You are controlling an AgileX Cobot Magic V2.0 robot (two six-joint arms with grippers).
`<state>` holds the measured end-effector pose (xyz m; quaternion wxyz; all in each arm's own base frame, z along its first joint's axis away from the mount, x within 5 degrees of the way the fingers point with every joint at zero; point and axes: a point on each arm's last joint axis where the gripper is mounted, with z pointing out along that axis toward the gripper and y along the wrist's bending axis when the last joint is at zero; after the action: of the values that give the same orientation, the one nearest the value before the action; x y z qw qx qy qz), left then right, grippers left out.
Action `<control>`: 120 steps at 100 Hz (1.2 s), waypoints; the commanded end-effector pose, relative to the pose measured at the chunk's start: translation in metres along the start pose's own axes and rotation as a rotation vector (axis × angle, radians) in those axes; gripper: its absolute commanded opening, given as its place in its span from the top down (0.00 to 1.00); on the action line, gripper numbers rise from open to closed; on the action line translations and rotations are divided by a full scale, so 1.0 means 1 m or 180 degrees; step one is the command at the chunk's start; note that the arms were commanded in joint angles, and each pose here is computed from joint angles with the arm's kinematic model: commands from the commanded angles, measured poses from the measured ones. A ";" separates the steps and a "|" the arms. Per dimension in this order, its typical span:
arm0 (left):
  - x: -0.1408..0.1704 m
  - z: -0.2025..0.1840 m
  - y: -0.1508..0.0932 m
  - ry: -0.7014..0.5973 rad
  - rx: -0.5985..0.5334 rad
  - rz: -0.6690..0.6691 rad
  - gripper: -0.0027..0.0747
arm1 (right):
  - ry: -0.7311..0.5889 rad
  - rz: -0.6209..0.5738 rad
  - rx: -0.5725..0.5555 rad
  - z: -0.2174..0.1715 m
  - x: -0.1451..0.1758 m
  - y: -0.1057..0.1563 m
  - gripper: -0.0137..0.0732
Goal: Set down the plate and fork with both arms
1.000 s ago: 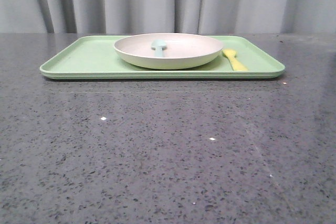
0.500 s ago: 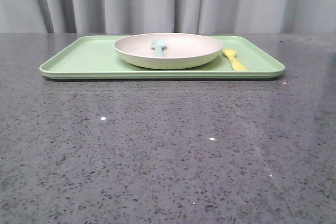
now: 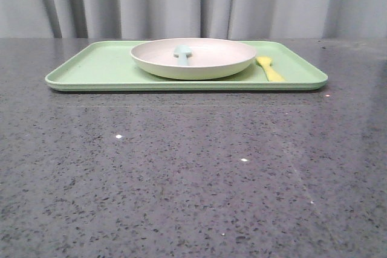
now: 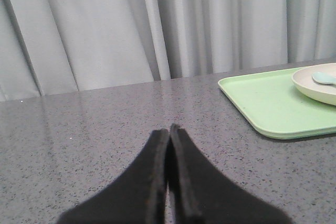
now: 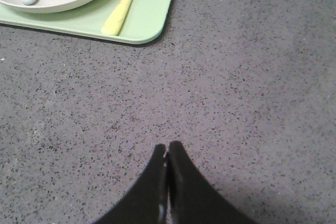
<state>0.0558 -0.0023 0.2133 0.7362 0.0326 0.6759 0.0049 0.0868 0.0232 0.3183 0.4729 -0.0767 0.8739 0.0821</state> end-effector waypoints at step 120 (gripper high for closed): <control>-0.005 -0.003 -0.001 -0.0326 0.0026 -0.0035 0.99 | -0.1413 -0.0388 0.0411 -0.017 0.025 -0.013 0.98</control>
<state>0.0558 -0.0024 0.2133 0.7362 0.0337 0.6759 0.0050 0.0680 0.0085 0.3002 0.5920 -0.0831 0.8012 0.0263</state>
